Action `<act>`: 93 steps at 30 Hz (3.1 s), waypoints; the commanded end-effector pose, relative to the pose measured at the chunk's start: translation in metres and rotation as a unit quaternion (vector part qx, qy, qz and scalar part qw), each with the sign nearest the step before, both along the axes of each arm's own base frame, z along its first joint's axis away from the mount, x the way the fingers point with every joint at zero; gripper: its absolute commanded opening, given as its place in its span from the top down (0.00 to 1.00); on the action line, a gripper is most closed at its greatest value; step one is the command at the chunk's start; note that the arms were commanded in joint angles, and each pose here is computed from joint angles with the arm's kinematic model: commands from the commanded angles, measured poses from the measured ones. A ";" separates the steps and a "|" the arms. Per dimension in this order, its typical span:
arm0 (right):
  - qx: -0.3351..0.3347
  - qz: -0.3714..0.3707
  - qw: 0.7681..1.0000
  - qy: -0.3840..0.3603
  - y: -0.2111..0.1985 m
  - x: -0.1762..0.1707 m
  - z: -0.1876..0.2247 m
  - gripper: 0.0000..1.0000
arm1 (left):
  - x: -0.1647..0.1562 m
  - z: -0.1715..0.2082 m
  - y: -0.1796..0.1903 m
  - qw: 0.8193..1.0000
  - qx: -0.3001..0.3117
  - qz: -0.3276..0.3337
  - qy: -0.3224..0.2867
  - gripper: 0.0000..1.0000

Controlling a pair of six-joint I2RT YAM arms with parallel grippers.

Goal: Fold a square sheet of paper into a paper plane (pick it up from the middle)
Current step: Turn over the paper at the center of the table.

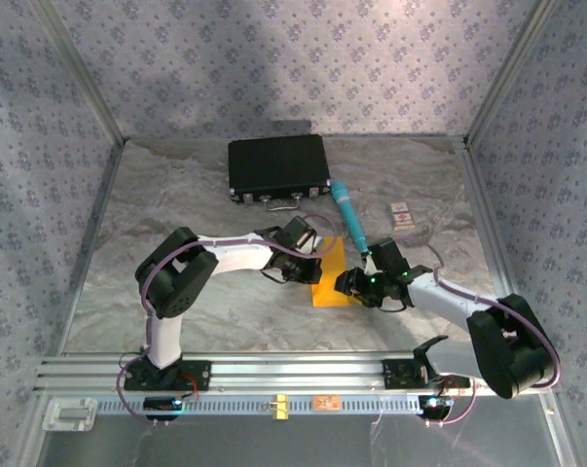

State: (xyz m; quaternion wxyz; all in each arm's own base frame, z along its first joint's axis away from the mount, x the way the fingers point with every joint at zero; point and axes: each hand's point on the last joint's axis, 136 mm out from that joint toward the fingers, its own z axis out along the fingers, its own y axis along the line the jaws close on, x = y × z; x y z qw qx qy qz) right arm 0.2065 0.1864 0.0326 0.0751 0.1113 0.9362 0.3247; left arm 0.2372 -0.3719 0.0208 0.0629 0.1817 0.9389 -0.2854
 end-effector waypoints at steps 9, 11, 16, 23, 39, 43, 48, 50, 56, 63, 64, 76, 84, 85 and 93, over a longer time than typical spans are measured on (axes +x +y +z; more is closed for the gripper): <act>0.028 -0.012 0.999 -0.017 0.016 0.021 0.006 0.44 | -0.015 -0.016 0.017 0.999 0.033 -0.001 0.017 0.93; 0.038 -0.010 0.999 -0.029 0.019 0.026 0.011 0.42 | -0.016 -0.017 0.017 0.999 0.032 -0.001 0.018 0.93; 0.051 -0.012 0.997 -0.051 0.021 0.040 0.019 0.40 | -0.015 -0.016 0.017 0.999 0.030 -0.001 0.017 0.93; 0.057 -0.008 0.996 -0.063 0.022 0.053 0.023 0.42 | -0.017 -0.018 0.017 0.999 0.031 0.000 0.019 0.93; 0.084 -0.028 0.994 -0.057 0.011 0.069 0.014 0.57 | -0.014 -0.010 0.016 1.000 0.019 0.008 0.011 0.93; 0.089 -0.033 0.994 -0.055 0.009 0.070 0.008 0.62 | -0.013 -0.010 0.015 1.000 0.018 0.008 0.011 0.93; 0.096 -0.032 0.993 -0.059 0.008 0.072 0.006 0.68 | -0.013 -0.009 0.015 1.000 0.018 0.009 0.012 0.93; 0.093 -0.033 0.993 -0.058 0.005 0.072 0.004 0.71 | -0.013 -0.009 0.014 1.000 0.018 0.009 0.012 0.93; 0.097 -0.029 0.993 -0.060 0.002 0.072 0.002 0.86 | -0.010 -0.002 0.010 1.000 0.008 0.012 0.009 0.91; 0.096 -0.026 0.993 -0.062 0.001 0.072 0.002 0.92 | -0.007 0.011 0.007 1.000 -0.001 0.012 0.002 0.88; 0.098 -0.025 0.993 -0.062 0.001 0.072 0.002 0.94 | -0.007 0.012 0.006 1.000 -0.003 0.012 0.002 0.88; -0.044 0.053 0.989 -0.128 -0.010 0.066 0.044 0.99 | 0.029 0.085 0.083 0.969 -0.011 0.174 -0.175 0.64; -0.264 0.088 0.948 -0.153 -0.035 0.062 0.076 0.98 | 0.036 0.103 0.156 0.939 -0.018 0.285 -0.189 0.51; -0.304 0.091 0.936 -0.154 -0.040 0.063 0.081 0.98 | 0.035 0.103 0.162 0.937 -0.016 0.293 -0.190 0.51; -0.501 0.101 0.838 -0.191 -0.055 0.071 0.113 0.98 | 0.033 0.105 0.194 0.918 0.007 0.343 -0.199 0.49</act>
